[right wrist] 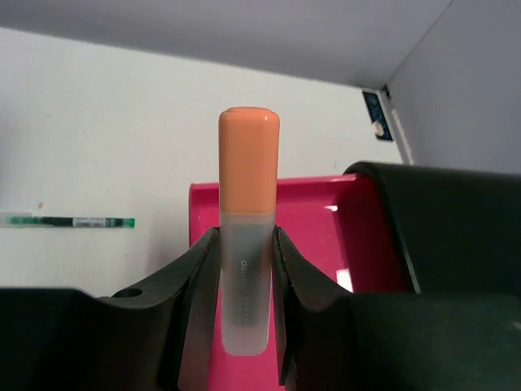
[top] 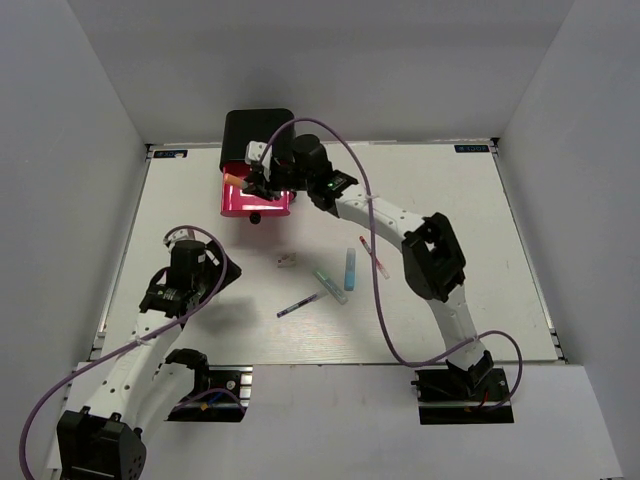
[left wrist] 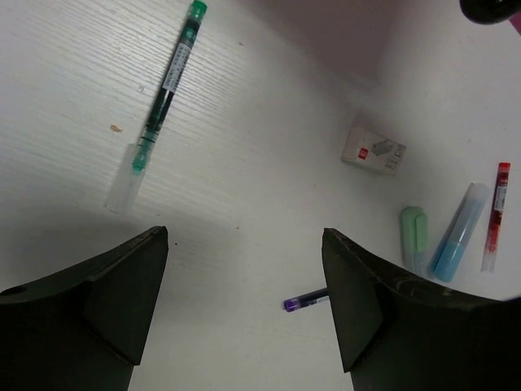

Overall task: Sort the stationery into containers
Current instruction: Place the pen in the drawer, then pick up the pen from the center of the board.

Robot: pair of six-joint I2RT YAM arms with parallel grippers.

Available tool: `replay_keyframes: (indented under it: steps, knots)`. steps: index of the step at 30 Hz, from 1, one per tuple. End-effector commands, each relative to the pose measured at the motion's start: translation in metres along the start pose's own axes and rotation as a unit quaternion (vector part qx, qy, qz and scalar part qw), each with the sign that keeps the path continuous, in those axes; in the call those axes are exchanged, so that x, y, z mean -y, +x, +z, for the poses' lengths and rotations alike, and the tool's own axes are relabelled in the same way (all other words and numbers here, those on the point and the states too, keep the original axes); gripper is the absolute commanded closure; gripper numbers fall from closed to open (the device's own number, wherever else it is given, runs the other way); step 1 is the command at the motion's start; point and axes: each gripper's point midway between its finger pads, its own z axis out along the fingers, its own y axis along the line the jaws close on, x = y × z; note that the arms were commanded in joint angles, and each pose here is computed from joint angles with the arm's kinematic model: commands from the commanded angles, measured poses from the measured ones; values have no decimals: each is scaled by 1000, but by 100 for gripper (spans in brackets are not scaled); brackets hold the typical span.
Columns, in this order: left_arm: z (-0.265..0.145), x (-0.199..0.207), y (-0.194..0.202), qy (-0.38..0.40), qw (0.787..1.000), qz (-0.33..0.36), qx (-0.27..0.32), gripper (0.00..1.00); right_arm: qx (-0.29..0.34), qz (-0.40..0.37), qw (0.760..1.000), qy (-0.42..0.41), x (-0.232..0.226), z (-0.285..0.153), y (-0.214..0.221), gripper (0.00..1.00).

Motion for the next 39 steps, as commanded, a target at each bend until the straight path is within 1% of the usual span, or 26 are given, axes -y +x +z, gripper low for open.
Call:
replay_keyframes:
  steps: [1, 4, 5, 7, 8, 10, 11, 15, 19, 20, 22, 23, 24, 25, 27, 28, 29, 31, 32, 33, 34, 35, 36, 37, 38, 39]
  knots:
    - [-2, 16, -1, 39, 999, -5, -2, 15, 29, -16, 999, 38, 25, 6, -20, 97]
    - [1, 20, 0, 50, 999, -5, -5, 16, 15, -13, 999, 40, 24, 10, -5, 87]
    - [1, 22, -3, 55, 998, -5, 1, 17, 12, -13, 999, 46, 27, 9, -3, 78]
    - [2, 26, 0, 64, 998, -5, -8, 20, 3, -13, 999, 48, 27, 7, 3, 71]
    - [4, 28, -2, 70, 998, -5, -1, 21, -1, -13, 999, 51, 27, 5, 4, 61]
    - [6, 33, 1, 81, 997, -4, -12, 26, -3, -22, 998, 57, 29, 1, 1, 54]
    - [6, 35, -2, 86, 996, -5, -7, 27, -2, -24, 998, 58, 28, -2, -1, 47]
    - [8, 47, 3, 119, 993, 9, -21, 27, 9, -35, 997, 70, 30, -15, -19, 39]
    - [10, 52, 4, 130, 991, 22, -30, 27, 1, -24, 997, 79, 32, -22, -20, 39]
    - [8, 58, -1, 142, 989, 29, -24, 27, 4, -24, 996, 87, 34, -27, -29, 42]
    - [10, 60, 1, 141, 989, 29, -34, 33, 7, -17, 995, 100, 38, -41, -40, 54]
    - [10, 59, 1, 142, 989, 35, -33, 38, 2, -14, 995, 101, 33, -50, -41, 64]
    - [11, 62, 2, 148, 988, 35, -36, 45, 2, -17, 992, 122, 40, -64, -52, 93]
    - [11, 64, -1, 152, 987, 35, -31, 64, 5, -15, 991, 136, 42, -76, -65, 100]
    - [14, 63, 4, 152, 987, 31, -39, 80, -41, 9, 989, 141, 32, -89, -36, 100]
    - [17, 62, 8, 154, 987, 31, -46, 85, -47, 14, 989, 142, 28, -106, -46, 100]
    - [18, 60, 11, 151, 987, 27, -51, 89, -67, 26, 988, 140, 21, -112, -32, 100]
    - [22, 59, 17, 150, 986, 26, -62, 89, -126, 64, 982, 122, -6, -137, 1, 100]
    - [21, 61, 17, 156, 986, 22, -62, 78, -137, 70, 982, 110, -15, -142, 8, 91]
    - [22, 62, 20, 157, 985, 22, -70, 70, -154, 80, 980, 94, -31, -151, 22, 79]
    - [23, 61, 21, 158, 985, 22, -70, 60, -190, 107, 973, 69, -55, -163, 45, 62]
    - [23, 64, 23, 167, 983, 23, -77, 43, -195, 111, 973, 49, -68, -167, 49, 56]
    - [22, 68, 22, 178, 981, 24, -77, 36, -232, 137, 963, 23, -97, -177, 80, 53]
    - [22, 73, 21, 189, 979, 25, -77, 30, -248, 152, 957, 13, -109, -183, 90, 49]
    - [20, 80, 21, 204, 975, 27, -84, 25, -264, 163, 951, 16, -117, -188, 99, 49]
    - [18, 82, 25, 210, 973, 30, -90, 24, -280, 182, 942, 6, -133, -193, 114, 47]
